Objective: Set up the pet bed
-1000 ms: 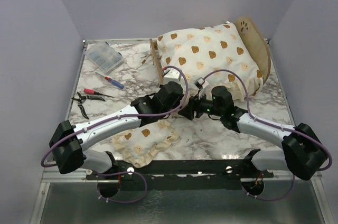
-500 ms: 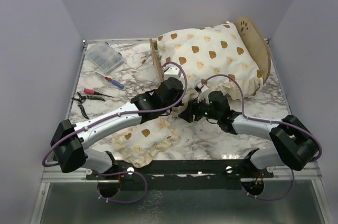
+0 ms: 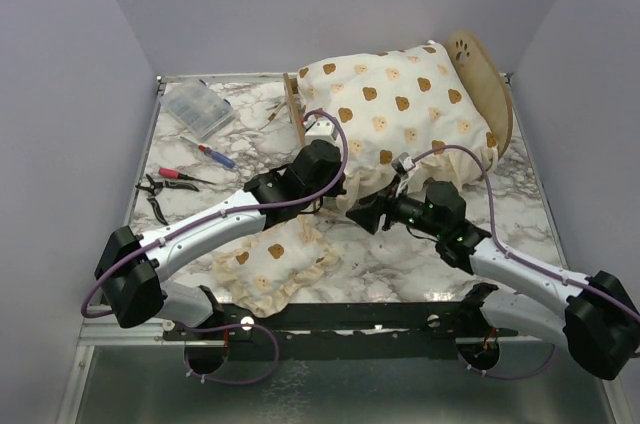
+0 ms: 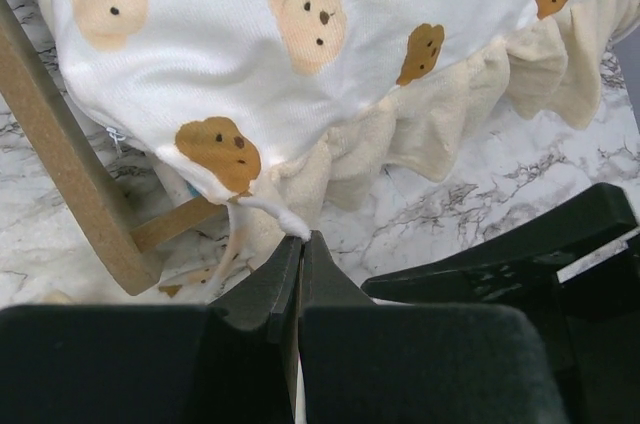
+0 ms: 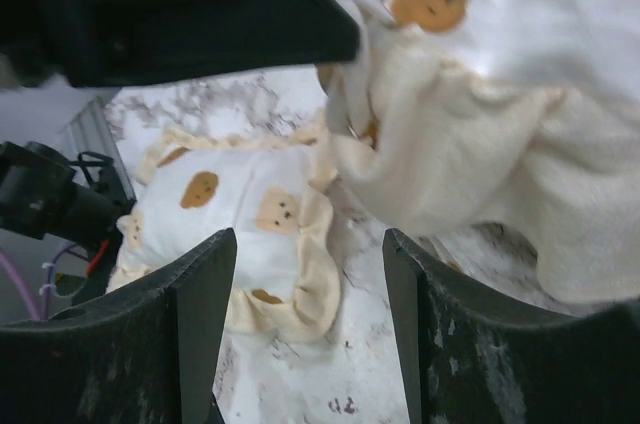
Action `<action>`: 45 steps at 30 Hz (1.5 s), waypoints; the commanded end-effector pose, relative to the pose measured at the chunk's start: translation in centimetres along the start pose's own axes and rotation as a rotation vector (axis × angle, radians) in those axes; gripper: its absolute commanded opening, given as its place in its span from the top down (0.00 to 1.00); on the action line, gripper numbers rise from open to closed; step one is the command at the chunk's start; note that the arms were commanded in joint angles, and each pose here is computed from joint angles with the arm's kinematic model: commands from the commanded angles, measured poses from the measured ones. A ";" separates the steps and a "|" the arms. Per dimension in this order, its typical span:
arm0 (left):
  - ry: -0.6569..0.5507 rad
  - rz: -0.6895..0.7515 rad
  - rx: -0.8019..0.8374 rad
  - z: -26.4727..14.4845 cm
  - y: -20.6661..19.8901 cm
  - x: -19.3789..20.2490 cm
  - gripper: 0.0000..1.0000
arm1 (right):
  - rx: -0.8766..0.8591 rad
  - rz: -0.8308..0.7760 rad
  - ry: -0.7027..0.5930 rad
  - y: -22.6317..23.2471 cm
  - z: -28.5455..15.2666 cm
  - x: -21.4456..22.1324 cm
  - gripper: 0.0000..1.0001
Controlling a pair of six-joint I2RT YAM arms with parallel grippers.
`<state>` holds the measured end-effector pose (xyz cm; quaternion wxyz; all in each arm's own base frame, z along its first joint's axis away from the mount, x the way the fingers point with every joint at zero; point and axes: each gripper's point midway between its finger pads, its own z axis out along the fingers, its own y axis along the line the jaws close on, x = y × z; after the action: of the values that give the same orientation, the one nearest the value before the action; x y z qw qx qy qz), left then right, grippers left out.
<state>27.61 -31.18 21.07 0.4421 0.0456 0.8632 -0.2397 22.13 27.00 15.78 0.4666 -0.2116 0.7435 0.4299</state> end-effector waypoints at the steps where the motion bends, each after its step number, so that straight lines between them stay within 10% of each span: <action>1: -0.009 -0.022 0.043 -0.2 -0.8 -0.5 1.00 | -0.146 -0.069 -0.056 3.2 0.5 -2.8 0.35; 20: -0.031 -0.045 0.085 -0.8 -1.8 -2.1 1.00 | 0.121 0.013 0.107 -5.2 4.6 5.1 0.33; 45: -0.023 -0.076 0.119 -0.8 -2.5 -1.9 1.00 | -0.024 -0.035 -0.131 0.6 3.7 -4.0 0.55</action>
<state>27.62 -31.76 21.50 0.4334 0.0411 0.8603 -0.2654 23.89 29.29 17.65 0.4961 -0.2173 0.7134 0.4447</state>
